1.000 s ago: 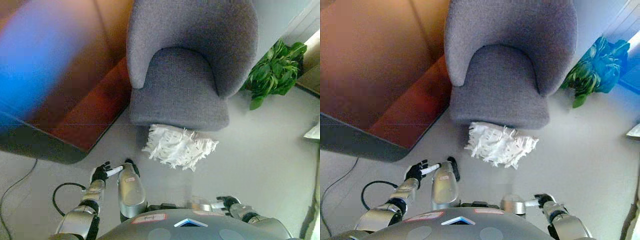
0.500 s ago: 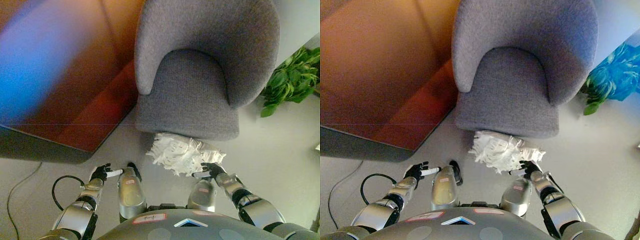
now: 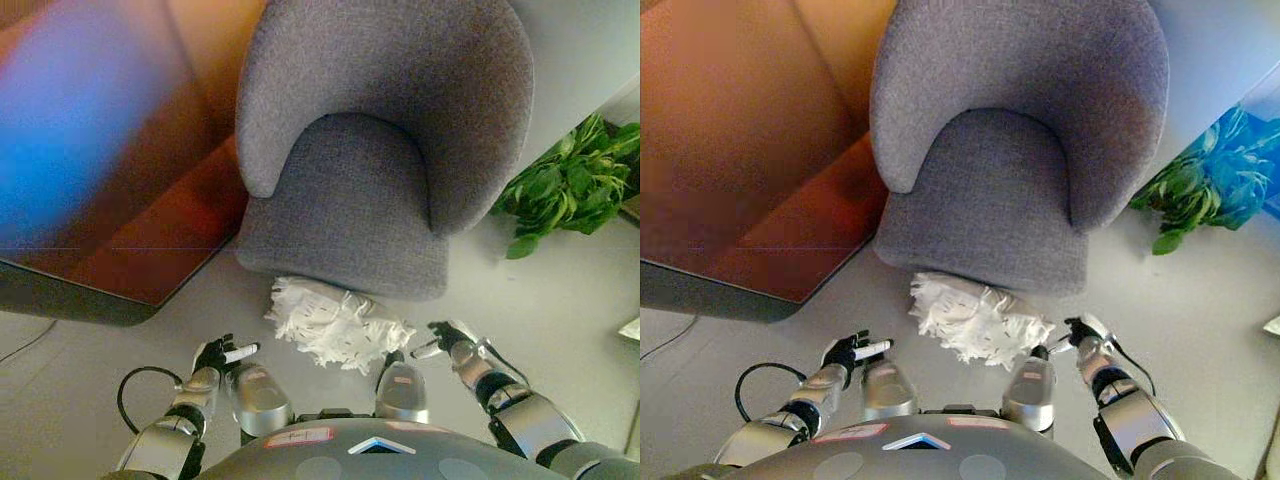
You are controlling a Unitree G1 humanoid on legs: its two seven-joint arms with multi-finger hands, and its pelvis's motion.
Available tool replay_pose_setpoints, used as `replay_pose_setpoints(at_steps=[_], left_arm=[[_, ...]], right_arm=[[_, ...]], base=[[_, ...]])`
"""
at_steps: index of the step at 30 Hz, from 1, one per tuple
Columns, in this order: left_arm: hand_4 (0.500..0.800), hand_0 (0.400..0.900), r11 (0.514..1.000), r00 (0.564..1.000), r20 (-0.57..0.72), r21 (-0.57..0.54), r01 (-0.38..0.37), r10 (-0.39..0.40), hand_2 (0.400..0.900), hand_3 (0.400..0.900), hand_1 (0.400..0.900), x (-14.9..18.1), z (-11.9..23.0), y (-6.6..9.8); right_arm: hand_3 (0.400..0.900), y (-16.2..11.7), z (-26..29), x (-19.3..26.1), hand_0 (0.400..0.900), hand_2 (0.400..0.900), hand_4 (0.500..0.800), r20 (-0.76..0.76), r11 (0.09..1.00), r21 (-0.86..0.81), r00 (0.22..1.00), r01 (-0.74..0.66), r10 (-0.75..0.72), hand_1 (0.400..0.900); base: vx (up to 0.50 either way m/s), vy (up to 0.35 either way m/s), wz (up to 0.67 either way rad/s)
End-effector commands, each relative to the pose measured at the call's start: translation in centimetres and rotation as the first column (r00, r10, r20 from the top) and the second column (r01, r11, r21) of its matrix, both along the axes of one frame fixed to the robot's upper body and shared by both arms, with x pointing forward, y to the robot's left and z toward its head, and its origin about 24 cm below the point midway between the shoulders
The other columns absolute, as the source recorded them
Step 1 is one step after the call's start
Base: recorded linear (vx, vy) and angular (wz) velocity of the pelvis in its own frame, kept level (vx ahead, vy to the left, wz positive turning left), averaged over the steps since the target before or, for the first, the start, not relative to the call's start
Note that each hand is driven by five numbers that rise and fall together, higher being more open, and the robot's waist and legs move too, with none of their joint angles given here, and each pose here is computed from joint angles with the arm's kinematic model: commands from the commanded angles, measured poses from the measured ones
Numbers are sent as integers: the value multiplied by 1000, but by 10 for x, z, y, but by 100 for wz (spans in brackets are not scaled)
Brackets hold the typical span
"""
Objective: Pick up the pillow and put it on the sofa.
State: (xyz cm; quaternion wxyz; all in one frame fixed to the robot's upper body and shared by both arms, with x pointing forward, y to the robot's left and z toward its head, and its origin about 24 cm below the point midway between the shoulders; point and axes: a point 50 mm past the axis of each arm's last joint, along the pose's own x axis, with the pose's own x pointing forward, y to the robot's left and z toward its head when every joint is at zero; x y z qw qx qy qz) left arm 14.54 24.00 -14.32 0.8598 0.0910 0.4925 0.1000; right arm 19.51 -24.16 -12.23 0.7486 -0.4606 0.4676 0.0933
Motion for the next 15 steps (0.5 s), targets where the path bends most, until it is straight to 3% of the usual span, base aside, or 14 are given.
replay_pose_setpoints(at_steps=[1,7,15], left_arm=[[800,900,996,992,116,84,35,-45,900,900,900,28,21,25],[800,900,993,984,179,115,-24,3,900,900,900,46,36,38],[800,900,992,974,220,101,-72,48,900,900,900,52,43,45]], right_arm=[[900,-8,51,70,900,900,800,225,989,-129,969,-73,101,900],[900,3,93,118,900,900,800,342,991,-64,931,-114,129,900],[900,4,122,141,900,900,800,409,992,-47,904,-119,128,900]], base=[[-49,36,3],[-69,77,3],[-27,104,8]])
